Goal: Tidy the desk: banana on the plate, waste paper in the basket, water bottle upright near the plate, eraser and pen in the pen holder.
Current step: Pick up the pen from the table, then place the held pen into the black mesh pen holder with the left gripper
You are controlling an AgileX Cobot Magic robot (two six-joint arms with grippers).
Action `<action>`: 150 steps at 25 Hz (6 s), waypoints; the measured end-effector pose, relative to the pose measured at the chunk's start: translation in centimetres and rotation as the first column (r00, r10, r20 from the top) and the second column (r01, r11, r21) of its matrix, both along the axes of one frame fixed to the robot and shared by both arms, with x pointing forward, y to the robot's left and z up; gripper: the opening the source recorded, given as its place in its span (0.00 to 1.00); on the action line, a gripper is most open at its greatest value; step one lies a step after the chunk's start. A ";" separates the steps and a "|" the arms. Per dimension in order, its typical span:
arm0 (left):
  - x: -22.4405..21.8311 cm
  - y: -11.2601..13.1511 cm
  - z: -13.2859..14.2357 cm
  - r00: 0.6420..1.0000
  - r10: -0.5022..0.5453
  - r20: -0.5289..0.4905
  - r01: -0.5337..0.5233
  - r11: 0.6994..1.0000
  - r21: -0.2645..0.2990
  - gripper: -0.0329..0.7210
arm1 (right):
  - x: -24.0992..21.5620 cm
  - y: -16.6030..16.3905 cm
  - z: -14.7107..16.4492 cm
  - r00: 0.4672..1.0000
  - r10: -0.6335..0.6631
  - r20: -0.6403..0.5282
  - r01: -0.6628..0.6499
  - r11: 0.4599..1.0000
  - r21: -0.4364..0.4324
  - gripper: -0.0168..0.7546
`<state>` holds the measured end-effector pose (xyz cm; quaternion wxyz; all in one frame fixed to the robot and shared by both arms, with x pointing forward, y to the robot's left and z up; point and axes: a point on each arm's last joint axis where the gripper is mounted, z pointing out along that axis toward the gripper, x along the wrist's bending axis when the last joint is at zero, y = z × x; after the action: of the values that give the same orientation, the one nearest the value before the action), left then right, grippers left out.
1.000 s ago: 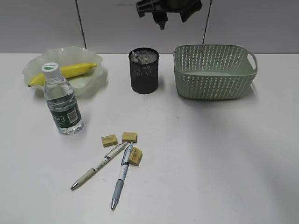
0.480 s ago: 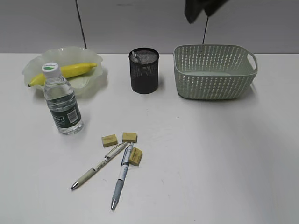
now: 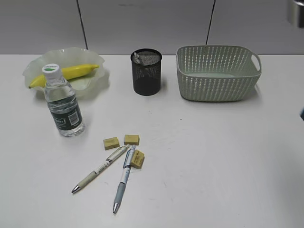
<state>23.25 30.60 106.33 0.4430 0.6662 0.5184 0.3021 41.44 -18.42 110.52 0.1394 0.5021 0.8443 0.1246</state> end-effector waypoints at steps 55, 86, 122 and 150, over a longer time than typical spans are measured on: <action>23.0 -13.9 -9.9 0.713 -0.304 -0.632 0.489 0.861 0.138 0.62 | -17.5 -12.9 -4.8 0.812 -0.118 0.571 -0.168 0.891 0.422 0.42; 29.6 -19.9 -17.5 0.568 -0.289 -0.771 0.676 0.697 0.237 0.21 | -17.5 -12.9 -4.8 0.810 -0.119 0.574 -0.166 0.892 0.420 0.42; 40.9 -25.0 -6.3 0.993 -0.068 0.093 0.080 0.989 -0.126 0.16 | -17.4 -12.9 -4.8 0.810 -0.122 0.574 -0.164 0.892 0.422 0.42; 44.6 -27.3 -11.2 0.986 -0.084 0.144 0.097 0.991 -0.088 0.24 | -17.4 -13.0 -4.8 0.810 -0.129 0.572 -0.158 0.891 0.425 0.42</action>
<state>67.83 3.35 95.15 0.5227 0.6443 0.4691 0.3027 24.01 -31.38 105.72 0.2706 0.4505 0.7109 0.4674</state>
